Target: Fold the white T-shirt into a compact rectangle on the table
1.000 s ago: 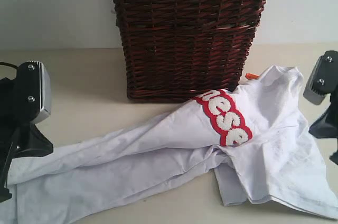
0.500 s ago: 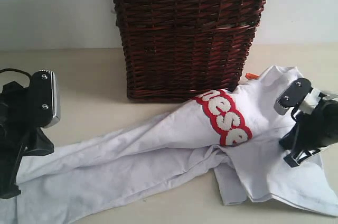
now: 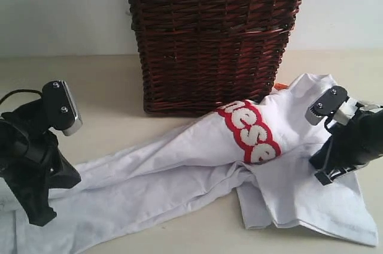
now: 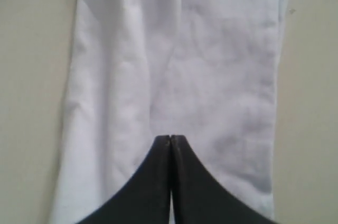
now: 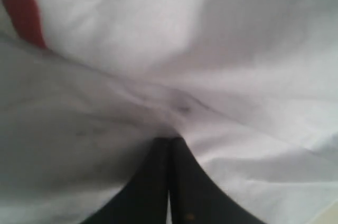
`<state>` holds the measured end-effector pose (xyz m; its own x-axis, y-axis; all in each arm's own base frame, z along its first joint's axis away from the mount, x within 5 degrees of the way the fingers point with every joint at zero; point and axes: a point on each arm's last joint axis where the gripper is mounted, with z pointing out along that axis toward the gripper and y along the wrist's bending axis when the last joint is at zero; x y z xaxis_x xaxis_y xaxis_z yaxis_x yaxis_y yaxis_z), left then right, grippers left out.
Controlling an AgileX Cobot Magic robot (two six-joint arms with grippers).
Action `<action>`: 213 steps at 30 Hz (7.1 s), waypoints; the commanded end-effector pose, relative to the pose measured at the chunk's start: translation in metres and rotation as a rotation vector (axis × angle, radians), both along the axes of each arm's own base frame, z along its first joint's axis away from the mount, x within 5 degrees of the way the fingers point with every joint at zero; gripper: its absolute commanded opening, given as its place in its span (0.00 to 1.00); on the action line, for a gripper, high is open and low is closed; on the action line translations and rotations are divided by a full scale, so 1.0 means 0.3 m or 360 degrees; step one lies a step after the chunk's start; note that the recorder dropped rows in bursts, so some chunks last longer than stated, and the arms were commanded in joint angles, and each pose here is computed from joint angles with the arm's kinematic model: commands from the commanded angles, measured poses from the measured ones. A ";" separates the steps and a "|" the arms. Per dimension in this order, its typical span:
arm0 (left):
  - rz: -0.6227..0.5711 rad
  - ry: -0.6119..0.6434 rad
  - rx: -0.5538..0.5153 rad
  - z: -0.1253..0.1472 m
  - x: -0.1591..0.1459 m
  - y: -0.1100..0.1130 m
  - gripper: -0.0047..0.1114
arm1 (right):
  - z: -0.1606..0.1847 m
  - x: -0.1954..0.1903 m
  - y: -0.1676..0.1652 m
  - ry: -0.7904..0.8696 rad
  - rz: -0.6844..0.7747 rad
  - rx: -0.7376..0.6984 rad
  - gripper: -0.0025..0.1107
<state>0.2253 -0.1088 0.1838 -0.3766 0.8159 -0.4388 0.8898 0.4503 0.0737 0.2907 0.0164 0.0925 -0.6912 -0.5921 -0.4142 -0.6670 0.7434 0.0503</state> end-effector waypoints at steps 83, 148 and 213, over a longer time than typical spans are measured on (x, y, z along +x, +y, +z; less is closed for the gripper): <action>0.0253 0.0709 -0.0224 -0.275 0.022 -0.022 0.04 | 0.050 -0.063 -0.096 0.0118 -0.0181 -0.0490 0.02; -0.0449 0.0881 -0.0618 -0.196 0.107 -0.710 0.04 | 0.003 -0.085 0.058 0.0267 0.0154 0.0305 0.02; -0.0476 0.1037 -0.0340 -0.242 0.225 -0.568 0.04 | 0.066 -0.113 0.053 0.0263 0.0343 0.0240 0.02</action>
<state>0.2930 -0.2787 0.0958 -0.3954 0.8547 -0.3362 0.7956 0.1358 -0.5904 0.2579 0.0349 0.1028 -0.6608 -0.6423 -0.3884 -0.7504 0.5773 0.3219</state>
